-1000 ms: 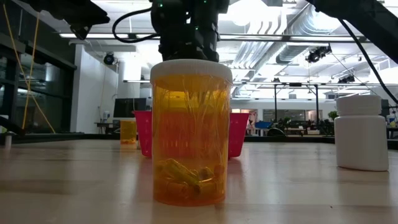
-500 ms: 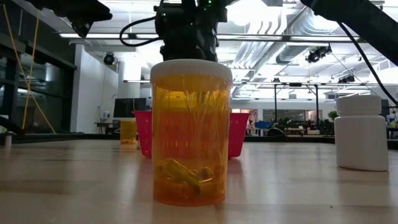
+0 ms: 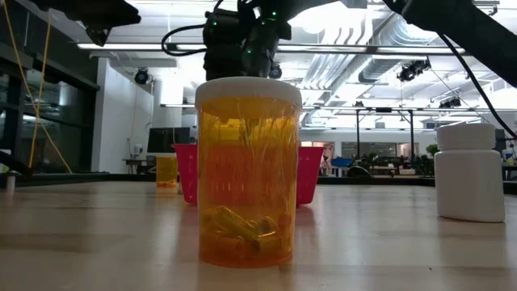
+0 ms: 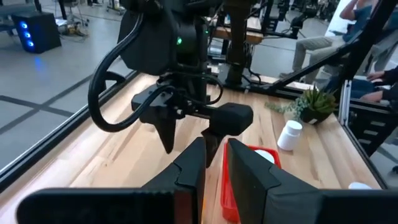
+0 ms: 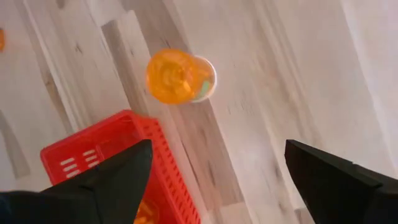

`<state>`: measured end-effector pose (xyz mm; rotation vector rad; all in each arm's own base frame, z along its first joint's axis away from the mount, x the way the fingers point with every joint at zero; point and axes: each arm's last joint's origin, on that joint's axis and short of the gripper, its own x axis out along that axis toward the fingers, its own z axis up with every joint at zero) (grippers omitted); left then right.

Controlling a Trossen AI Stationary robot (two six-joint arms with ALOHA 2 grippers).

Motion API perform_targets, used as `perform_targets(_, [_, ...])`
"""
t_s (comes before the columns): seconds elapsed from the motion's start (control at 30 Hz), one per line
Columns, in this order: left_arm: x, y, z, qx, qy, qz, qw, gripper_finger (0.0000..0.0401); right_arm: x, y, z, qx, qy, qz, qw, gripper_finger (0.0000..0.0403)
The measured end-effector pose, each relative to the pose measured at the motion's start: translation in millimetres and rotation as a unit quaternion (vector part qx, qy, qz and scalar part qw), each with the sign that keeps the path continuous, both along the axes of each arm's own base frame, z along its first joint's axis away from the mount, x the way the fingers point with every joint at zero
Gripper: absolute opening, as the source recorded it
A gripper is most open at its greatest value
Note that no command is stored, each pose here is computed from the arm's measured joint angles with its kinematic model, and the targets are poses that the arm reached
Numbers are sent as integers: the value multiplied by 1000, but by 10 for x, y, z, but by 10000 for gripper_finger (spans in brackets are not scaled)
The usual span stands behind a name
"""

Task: Pick and place pill bottles into a basket
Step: Put the orange pill bottle into the red basket

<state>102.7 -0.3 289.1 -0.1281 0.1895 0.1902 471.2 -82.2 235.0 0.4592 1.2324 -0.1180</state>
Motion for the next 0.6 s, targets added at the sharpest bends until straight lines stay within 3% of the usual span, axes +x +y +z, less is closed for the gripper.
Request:
perform_targets(0.2, [-5,1,-28,1,15,1,1000,104,113,3,-52,23,-41,2,999,356])
perform_targets(0.6, [-5,1,-30,-2,15,2,1000,104,219,30,-311,36,-33,7,999,356])
